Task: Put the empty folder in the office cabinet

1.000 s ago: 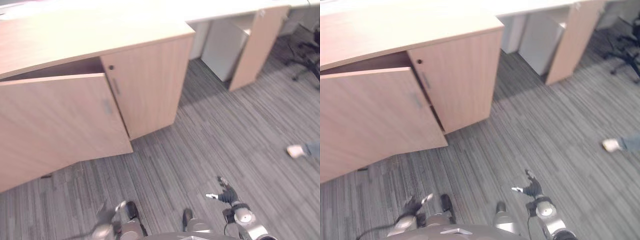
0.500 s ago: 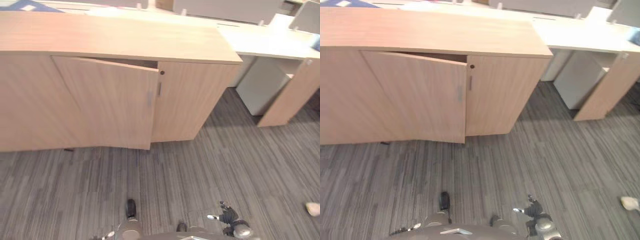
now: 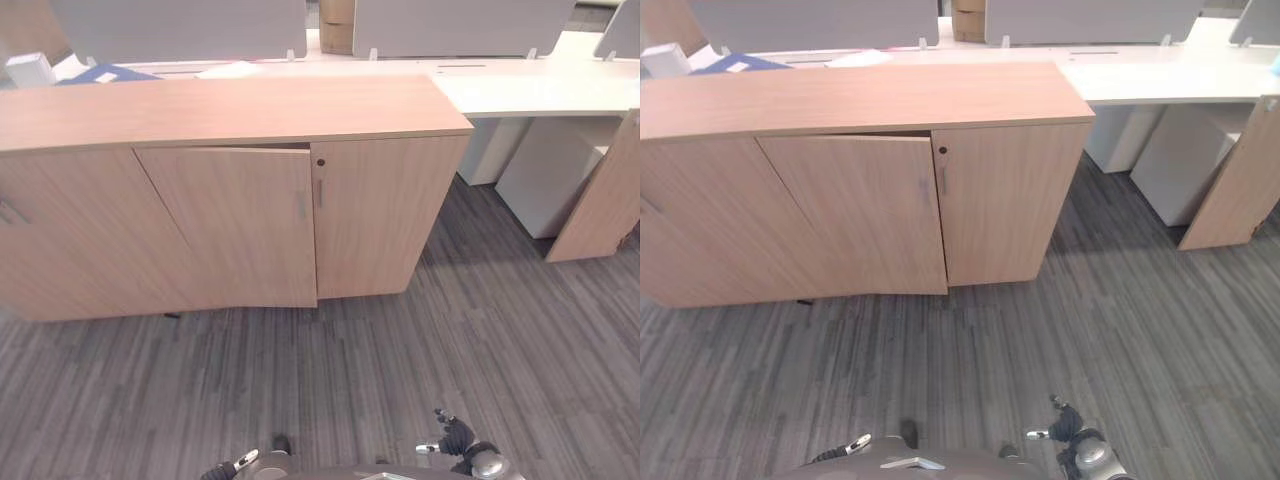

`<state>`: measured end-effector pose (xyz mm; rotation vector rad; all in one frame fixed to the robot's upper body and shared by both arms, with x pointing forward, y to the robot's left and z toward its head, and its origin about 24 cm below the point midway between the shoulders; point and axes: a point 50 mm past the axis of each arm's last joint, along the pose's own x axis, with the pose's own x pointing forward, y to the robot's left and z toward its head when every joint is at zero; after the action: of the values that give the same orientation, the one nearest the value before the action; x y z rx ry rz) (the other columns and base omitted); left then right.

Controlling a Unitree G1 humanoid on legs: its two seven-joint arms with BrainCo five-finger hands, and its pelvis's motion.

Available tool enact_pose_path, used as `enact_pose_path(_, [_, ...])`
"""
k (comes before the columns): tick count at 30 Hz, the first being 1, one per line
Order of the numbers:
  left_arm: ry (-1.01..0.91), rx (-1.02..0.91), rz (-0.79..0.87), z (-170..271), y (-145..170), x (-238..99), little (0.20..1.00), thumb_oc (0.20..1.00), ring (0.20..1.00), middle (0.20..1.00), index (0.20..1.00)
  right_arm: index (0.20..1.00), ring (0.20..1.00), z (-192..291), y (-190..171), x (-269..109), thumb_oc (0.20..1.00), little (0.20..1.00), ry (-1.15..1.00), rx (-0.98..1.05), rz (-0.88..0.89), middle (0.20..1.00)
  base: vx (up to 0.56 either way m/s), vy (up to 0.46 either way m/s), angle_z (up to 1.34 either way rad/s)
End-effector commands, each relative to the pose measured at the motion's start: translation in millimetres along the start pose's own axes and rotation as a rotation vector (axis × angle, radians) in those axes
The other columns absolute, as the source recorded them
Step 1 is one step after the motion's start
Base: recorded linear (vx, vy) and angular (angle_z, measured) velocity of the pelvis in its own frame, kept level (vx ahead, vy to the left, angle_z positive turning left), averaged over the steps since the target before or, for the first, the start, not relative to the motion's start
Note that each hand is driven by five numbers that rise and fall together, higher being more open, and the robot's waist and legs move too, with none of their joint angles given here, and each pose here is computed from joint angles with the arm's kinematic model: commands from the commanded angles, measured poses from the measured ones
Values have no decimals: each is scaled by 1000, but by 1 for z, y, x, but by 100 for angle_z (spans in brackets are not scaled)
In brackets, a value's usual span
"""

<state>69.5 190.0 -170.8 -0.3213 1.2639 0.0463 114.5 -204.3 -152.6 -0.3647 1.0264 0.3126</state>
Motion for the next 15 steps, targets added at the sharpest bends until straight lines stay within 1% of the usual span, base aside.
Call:
enact_pose_path(1, [10, 54, 8, 15, 3, 1, 1000, 1000, 1000, 1000, 1000, 1000, 1000, 41, -19, 8, 1000, 1000, -102, 41, -51, 1000, 32, 75, 7])
enact_pose_path(6, [30, -10, 48, 10, 9, -1, 1000, 1000, 1000, 1000, 1000, 1000, 1000, 31, -9, 10, 1000, 1000, -55, 112, -21, 1000, 38, 58, 12])
enact_pose_path(15, [49, 0, 28, 0, 7, 0, 1000, 1000, 1000, 1000, 1000, 1000, 1000, 23, -3, 10, 1000, 1000, -20, 144, -20, 1000, 43, 31, 5])
